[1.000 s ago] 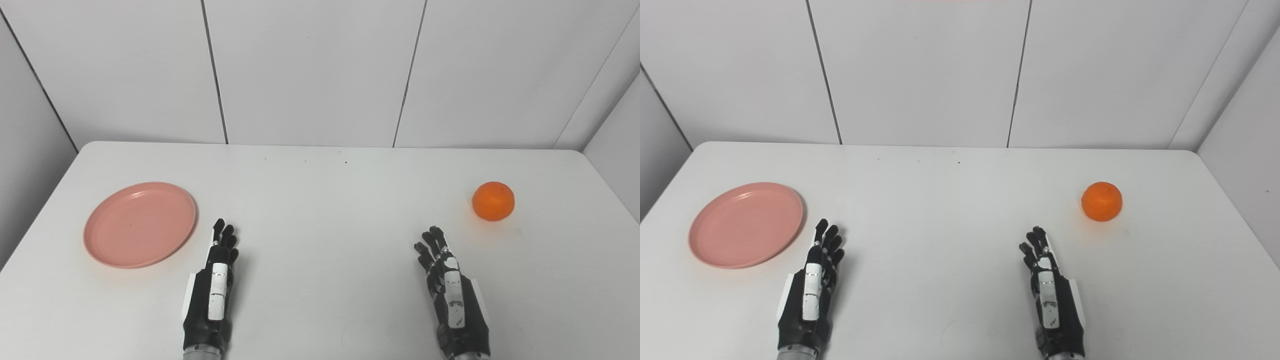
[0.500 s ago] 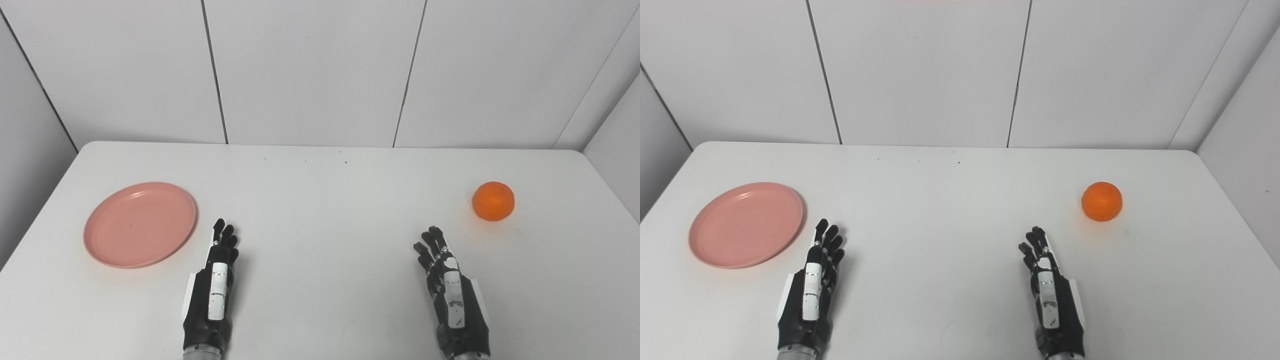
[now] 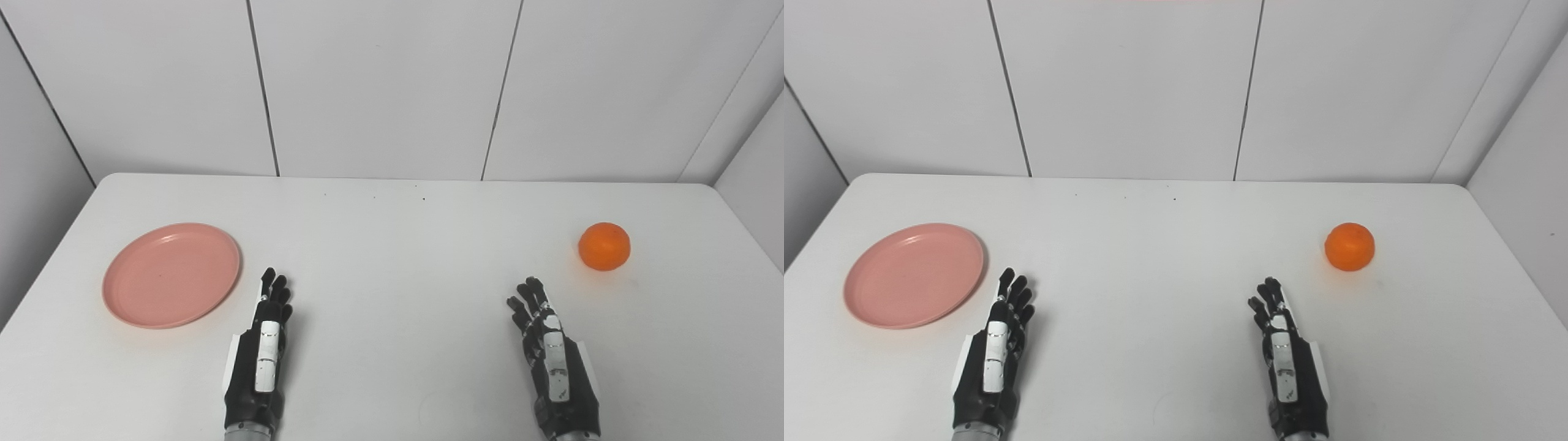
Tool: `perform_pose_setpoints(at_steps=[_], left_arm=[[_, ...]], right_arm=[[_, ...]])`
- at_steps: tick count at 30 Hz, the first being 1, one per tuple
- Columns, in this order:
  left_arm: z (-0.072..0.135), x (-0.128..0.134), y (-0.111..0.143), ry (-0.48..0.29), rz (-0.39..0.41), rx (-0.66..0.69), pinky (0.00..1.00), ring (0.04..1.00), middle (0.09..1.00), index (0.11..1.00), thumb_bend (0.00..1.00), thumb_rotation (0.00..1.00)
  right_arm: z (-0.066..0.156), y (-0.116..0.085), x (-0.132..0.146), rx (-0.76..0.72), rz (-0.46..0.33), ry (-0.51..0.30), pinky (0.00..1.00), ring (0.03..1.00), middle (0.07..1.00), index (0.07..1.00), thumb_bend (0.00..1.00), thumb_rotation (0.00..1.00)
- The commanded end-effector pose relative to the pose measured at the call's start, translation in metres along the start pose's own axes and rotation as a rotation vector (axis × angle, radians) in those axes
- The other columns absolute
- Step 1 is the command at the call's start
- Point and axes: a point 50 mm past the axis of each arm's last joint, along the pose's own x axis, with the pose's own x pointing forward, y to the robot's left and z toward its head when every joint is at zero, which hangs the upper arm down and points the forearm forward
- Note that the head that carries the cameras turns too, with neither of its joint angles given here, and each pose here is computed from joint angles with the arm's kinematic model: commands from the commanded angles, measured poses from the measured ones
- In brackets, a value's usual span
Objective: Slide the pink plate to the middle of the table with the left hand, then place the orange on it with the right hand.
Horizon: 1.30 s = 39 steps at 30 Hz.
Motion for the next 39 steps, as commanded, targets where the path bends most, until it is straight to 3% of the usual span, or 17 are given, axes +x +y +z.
perform_pose_setpoints(at_steps=[1,18,27,39], left_arm=[[-0.006,-0.013,-0.005,0.042,0.014,-0.037,1.0,0.998,1.0,1.0,0.69,0.98],[-0.006,-0.014,-0.006,0.04,0.006,-0.029,1.0,0.996,1.0,1.0,0.69,0.99],[-0.016,-0.012,-0.024,0.054,0.005,-0.026,1.0,0.999,1.0,1.0,0.7,0.99],[-0.027,-0.012,-0.039,0.045,0.017,-0.049,1.0,0.989,1.0,1.0,0.64,1.0]], right_arm=[[-0.006,0.002,-0.002,0.017,0.002,0.056,0.98,0.921,0.948,0.952,0.82,0.98],[-0.006,0.0,-0.002,0.017,0.0,0.058,0.97,0.923,0.948,0.953,0.83,0.97],[-0.014,-0.021,-0.002,0.002,0.0,0.064,0.98,0.931,0.957,0.966,0.8,1.0],[-0.024,-0.035,-0.004,0.007,-0.002,0.081,0.97,0.935,0.962,0.968,0.79,1.0]])
